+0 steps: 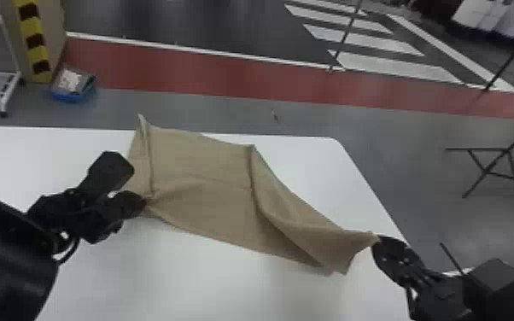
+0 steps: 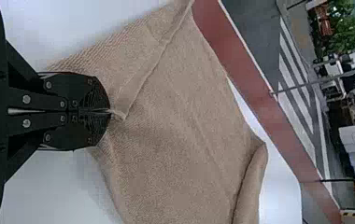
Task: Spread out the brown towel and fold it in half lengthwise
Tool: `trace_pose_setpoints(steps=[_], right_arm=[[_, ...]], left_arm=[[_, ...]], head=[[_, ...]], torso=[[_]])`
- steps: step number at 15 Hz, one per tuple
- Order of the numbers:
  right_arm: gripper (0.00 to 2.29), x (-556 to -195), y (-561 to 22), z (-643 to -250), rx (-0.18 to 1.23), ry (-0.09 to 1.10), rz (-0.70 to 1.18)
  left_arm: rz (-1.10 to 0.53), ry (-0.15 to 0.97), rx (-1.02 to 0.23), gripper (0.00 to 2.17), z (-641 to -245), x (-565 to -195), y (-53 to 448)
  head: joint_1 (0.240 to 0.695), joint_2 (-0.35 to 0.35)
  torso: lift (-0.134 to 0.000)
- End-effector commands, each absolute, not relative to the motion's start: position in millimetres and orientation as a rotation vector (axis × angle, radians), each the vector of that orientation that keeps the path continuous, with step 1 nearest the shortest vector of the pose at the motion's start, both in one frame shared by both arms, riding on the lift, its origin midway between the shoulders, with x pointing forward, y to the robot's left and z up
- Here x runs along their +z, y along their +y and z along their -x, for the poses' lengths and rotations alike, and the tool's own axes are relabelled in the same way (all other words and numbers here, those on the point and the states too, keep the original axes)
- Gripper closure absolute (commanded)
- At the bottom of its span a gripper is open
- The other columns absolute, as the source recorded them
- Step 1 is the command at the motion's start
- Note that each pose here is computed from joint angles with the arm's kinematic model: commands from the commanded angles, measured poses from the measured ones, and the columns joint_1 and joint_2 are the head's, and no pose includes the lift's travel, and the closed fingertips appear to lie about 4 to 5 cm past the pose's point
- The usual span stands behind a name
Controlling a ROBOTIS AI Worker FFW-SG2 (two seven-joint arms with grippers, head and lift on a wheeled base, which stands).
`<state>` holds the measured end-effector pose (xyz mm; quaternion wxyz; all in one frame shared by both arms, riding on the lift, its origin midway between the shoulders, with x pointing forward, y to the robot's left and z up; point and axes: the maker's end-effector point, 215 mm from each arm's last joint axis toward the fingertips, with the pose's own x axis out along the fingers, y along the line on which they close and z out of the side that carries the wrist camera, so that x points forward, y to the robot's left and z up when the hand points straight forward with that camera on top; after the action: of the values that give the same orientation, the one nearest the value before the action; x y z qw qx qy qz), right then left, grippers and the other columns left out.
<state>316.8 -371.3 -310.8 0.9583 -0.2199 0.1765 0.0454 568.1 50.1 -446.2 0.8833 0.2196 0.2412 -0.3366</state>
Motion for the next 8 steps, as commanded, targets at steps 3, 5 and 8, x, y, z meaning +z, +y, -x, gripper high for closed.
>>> trace_pose_setpoints(steps=[3, 5, 8], right_arm=[[1.68, -313, -373, -318, 0.088, 0.361, 0.446], [1.68, -314, -374, -317, 0.086, 0.363, 0.449], [1.68, -316, -376, -316, 0.085, 0.37, 0.454]], left_arm=[[-0.302, 0.541, -0.687, 1.23, -570, -433, 69], [-0.222, 0.59, -0.679, 1.23, -567, -438, 80], [-0.1, 0.634, -0.643, 1.23, -565, -439, 106]], head=[[0.695, -0.35], [0.695, -0.35], [0.695, -0.35]], torso=[[-0.123], [-0.123], [-0.123]])
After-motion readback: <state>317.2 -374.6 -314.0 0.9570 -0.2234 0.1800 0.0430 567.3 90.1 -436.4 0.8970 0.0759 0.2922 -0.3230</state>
